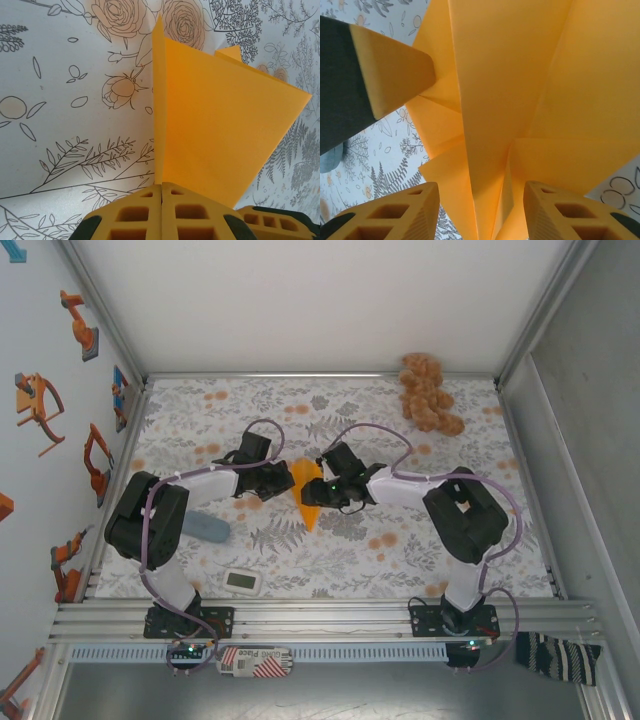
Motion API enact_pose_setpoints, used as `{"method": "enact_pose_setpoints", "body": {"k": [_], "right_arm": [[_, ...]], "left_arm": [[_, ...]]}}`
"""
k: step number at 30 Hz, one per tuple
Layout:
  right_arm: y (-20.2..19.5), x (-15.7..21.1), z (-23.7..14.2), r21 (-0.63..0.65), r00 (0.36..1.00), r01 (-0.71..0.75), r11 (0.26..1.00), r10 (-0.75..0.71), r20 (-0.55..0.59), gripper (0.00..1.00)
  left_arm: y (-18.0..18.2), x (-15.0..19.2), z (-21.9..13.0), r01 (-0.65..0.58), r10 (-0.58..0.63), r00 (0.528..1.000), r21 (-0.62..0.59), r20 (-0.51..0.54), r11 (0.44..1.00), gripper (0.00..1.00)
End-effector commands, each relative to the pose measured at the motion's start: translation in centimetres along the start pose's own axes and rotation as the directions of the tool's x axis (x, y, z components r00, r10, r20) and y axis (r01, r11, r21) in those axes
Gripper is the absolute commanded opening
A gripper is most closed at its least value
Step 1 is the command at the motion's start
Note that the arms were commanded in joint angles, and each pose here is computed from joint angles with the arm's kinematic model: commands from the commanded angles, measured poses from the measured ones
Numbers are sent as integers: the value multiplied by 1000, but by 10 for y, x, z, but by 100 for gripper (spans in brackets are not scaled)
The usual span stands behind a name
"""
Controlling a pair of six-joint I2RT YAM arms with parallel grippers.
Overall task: Fold a paper plane with a square sheet of paper (pick it up from the middle)
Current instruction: Turn over a paper plane at the center of the table, then move the paper plane to the top-center of the table.
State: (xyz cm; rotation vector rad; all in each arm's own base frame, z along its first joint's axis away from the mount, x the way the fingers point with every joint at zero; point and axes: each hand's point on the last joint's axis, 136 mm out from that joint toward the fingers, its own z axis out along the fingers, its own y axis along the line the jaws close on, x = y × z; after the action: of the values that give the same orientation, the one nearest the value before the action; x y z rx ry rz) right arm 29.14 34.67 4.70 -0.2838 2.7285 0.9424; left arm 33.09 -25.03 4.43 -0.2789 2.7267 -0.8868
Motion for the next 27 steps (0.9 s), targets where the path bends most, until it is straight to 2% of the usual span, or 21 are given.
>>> {"method": "enact_pose_setpoints", "body": {"k": [1,8,19,27], "right_arm": [[12,-2,5,-35,999,37,999,-38,-15,46],[12,6,15,79,988,147,986,-144,-52,46],[5,6,17,139,985,170,976,-165,-46,51],[2,1,9,175,987,160,971,-160,-12,37]], "left_arm": [[-2,5,2,5,-5,1000,13,-18,1000,5],[-2,6,2,4,-4,1000,13,-26,1000,5],[-1,6,2,6,-6,1000,7,-29,1000,5],[1,6,2,3,-3,1000,-3,-30,1000,5]]}}
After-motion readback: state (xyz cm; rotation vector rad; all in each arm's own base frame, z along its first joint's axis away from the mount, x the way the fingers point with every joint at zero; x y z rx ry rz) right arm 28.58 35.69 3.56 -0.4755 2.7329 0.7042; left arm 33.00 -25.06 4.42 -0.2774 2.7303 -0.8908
